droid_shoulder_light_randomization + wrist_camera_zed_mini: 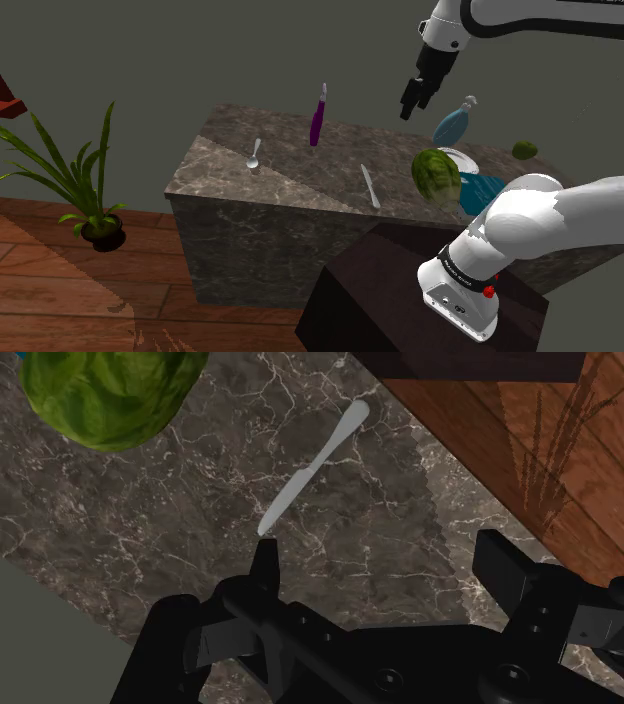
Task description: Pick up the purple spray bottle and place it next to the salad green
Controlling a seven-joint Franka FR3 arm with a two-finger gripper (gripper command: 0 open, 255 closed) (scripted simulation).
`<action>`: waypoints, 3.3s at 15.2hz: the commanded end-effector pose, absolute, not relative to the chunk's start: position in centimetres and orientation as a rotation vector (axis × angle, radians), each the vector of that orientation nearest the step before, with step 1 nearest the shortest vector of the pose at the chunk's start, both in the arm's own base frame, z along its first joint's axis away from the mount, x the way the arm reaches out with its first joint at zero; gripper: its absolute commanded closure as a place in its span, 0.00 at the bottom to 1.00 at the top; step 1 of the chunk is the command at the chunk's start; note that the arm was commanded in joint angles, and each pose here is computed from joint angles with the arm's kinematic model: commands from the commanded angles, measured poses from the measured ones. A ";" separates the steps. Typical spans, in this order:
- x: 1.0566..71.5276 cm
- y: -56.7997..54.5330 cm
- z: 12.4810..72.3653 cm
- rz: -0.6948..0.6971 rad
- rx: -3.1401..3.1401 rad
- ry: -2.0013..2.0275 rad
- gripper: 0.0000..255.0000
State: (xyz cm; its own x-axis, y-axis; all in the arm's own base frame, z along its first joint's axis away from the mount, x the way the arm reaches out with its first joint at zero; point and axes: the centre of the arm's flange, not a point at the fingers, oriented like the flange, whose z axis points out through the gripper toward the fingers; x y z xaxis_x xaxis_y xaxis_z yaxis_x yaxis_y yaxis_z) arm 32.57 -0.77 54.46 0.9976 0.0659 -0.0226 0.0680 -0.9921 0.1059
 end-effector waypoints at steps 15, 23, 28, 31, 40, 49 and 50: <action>50.0 1.0 49.5 0.037 2.919 -0.152 0.00; 60.1 0.5 47.1 0.072 2.844 -0.289 0.00; 65.5 -0.2 46.0 0.090 2.801 -0.361 0.00; 65.6 -0.7 44.5 0.090 2.801 -0.361 0.00; 65.6 -1.5 42.2 0.090 2.801 -0.361 0.00; 65.6 -1.5 42.2 0.090 2.801 -0.361 1.00; 65.6 -1.5 42.2 0.090 2.801 -0.361 1.00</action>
State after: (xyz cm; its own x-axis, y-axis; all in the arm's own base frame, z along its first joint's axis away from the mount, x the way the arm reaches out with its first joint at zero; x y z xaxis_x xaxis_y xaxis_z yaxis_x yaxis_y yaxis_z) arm 65.61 -1.45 42.22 0.9662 -0.2370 0.1016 -0.2570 -0.9187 0.2998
